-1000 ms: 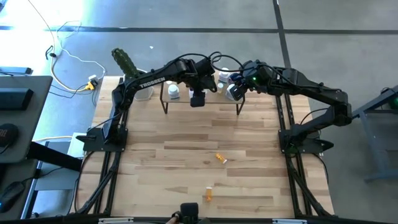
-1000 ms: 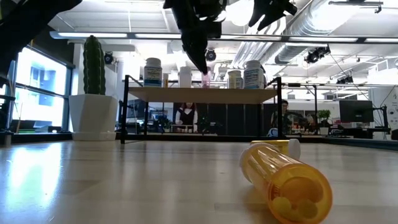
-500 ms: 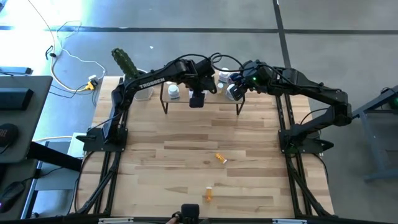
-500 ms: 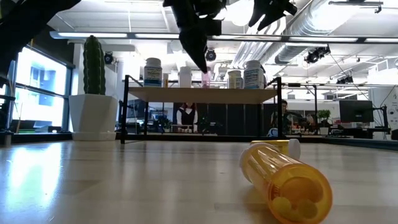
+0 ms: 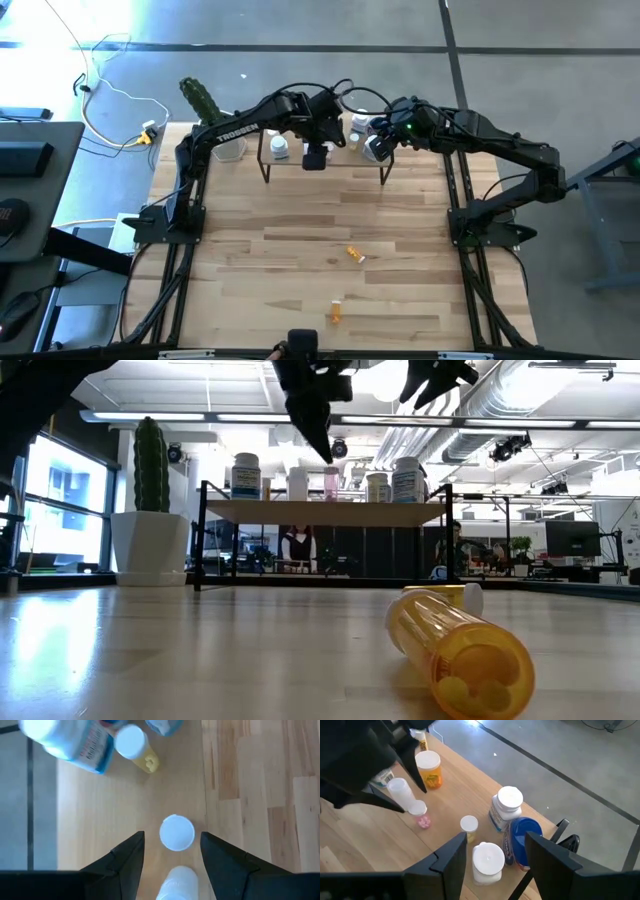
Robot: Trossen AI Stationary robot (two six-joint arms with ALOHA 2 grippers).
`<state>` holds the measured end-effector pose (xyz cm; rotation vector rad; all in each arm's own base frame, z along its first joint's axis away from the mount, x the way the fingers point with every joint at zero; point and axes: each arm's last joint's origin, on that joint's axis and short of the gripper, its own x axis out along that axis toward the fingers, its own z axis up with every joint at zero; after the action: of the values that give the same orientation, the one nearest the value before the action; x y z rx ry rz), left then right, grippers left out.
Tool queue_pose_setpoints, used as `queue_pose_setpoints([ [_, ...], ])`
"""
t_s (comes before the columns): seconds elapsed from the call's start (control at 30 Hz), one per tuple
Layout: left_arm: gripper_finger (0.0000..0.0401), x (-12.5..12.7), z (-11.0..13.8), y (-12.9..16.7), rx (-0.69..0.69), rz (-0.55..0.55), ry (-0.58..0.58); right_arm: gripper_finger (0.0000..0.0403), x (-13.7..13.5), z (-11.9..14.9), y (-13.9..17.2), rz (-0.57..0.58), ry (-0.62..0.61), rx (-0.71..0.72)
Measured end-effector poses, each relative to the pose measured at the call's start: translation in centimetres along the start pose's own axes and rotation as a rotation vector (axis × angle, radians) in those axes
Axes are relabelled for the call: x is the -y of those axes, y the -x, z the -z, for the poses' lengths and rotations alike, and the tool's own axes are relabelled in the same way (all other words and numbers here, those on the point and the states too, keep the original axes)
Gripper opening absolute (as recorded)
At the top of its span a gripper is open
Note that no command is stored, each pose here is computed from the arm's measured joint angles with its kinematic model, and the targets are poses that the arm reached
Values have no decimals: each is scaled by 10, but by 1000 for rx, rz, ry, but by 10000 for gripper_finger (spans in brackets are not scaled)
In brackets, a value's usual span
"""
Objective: Pick and place medicine bottles onto shelf by color
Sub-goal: Put the top small orange pill bottle on the shelf
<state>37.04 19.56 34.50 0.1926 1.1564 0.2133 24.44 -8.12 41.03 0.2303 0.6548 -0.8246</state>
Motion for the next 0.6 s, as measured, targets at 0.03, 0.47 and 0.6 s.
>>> queue_pose_setpoints([
  [0.03, 184, -1, -1, 3, 7, -6, 7, 190, 0, 0, 0, 0, -1, -1],
  [0.47, 184, 9, 4, 48, 30, 109, 88, 190, -6, 3, 1, -134, -119, -66],
  [0.6, 184, 21, 5, 65, 82, 224, 108, 190, -13, 7, 5, -173, -137, -88],
])
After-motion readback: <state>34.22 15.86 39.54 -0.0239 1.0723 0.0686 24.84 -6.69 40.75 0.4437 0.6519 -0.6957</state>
